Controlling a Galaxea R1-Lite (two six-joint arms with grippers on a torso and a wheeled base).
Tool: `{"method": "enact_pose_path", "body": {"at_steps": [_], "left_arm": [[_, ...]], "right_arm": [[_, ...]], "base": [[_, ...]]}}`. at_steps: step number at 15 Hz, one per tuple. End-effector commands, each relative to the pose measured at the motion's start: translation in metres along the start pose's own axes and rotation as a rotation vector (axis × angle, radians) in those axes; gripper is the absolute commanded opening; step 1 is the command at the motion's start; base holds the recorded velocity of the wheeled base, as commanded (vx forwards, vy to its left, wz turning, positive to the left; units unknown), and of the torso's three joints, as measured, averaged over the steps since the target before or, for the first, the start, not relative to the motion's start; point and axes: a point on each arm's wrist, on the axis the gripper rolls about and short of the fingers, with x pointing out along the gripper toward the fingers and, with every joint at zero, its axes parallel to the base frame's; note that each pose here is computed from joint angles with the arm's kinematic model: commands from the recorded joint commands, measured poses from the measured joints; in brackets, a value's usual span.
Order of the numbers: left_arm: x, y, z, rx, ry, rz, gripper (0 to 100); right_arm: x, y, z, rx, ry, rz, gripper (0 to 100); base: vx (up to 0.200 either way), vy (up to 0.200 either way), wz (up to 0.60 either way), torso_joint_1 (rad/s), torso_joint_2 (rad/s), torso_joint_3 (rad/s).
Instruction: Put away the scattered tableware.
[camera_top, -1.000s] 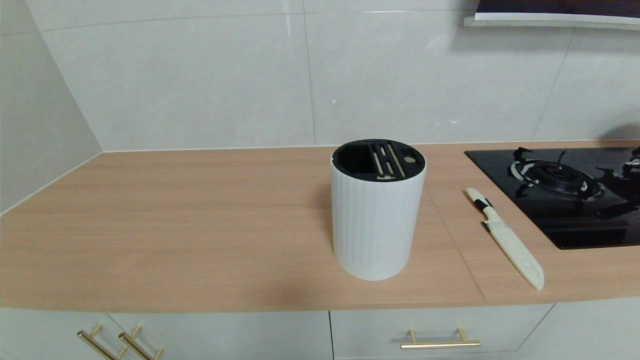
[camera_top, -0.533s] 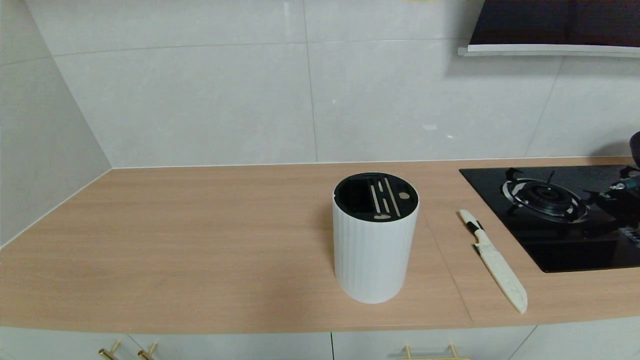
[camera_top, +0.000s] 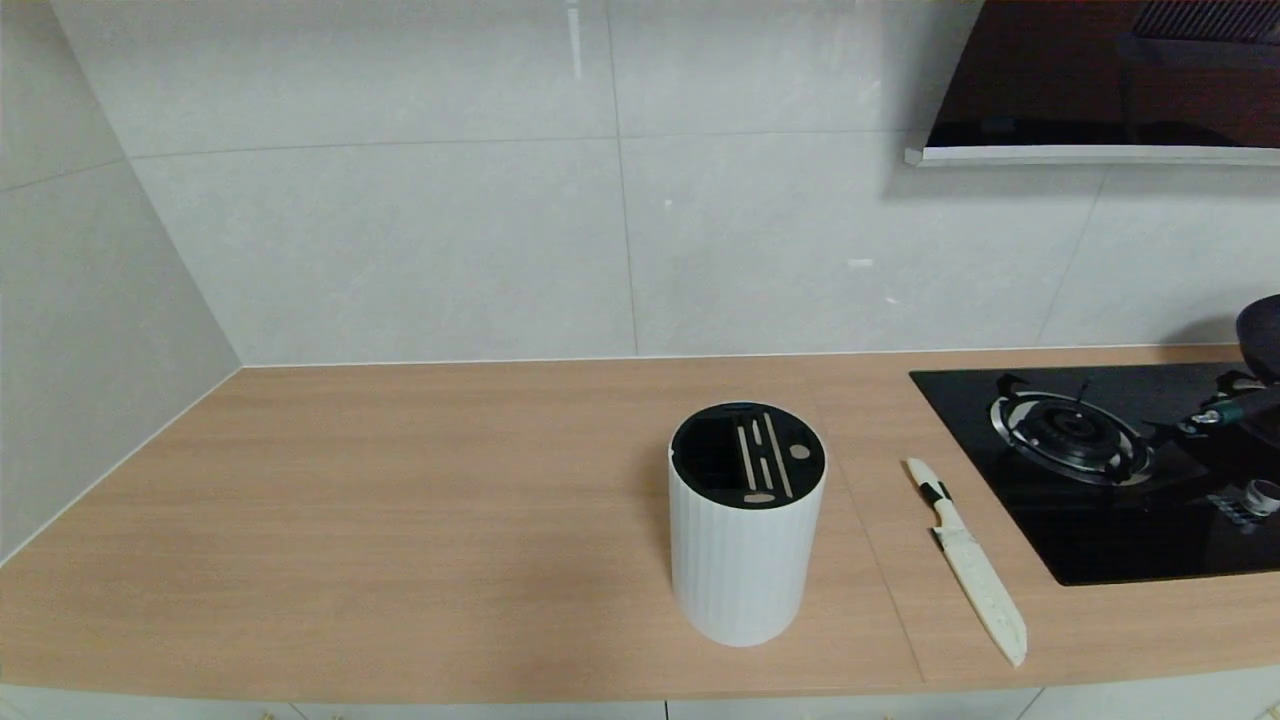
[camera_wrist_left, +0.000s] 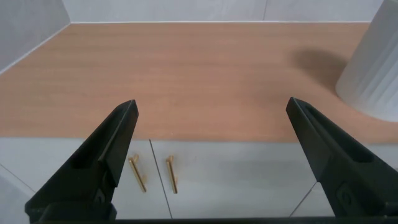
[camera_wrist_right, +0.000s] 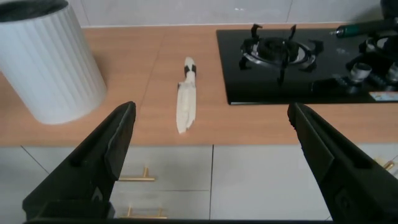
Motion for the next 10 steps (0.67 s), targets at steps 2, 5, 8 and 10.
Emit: {"method": "enact_pose_path", "body": {"at_steps": [2, 5, 8, 10], "left_arm": [[0.0, 0.0, 0.0, 0.0, 0.0, 0.001, 100], [0.0, 0.0, 0.0, 0.001, 0.0, 0.001, 100], [0.0, 0.0, 0.0, 0.0, 0.0, 0.001, 100], [0.0, 0.0, 0.0, 0.0, 0.0, 0.001, 100]], "right_arm": [[0.0001, 0.0, 0.0, 0.002, 0.001, 0.001, 100], [0.0001, 0.0, 0.0, 0.002, 0.001, 0.001, 100], [0.0002, 0.0, -0.0004, -0.003, 0.003, 0.001, 100], [0.0002, 0.0, -0.0004, -0.007, 0.003, 0.001, 100]], "base": [[0.0, 0.0, 0.0, 0.186, -0.4, -0.212], [0.0, 0.0, 0.0, 0.029, -0.06, -0.036], [0.0, 0.0, 0.0, 0.0, 0.0, 0.0], [0.0, 0.0, 0.0, 0.0, 0.0, 0.0]]}}
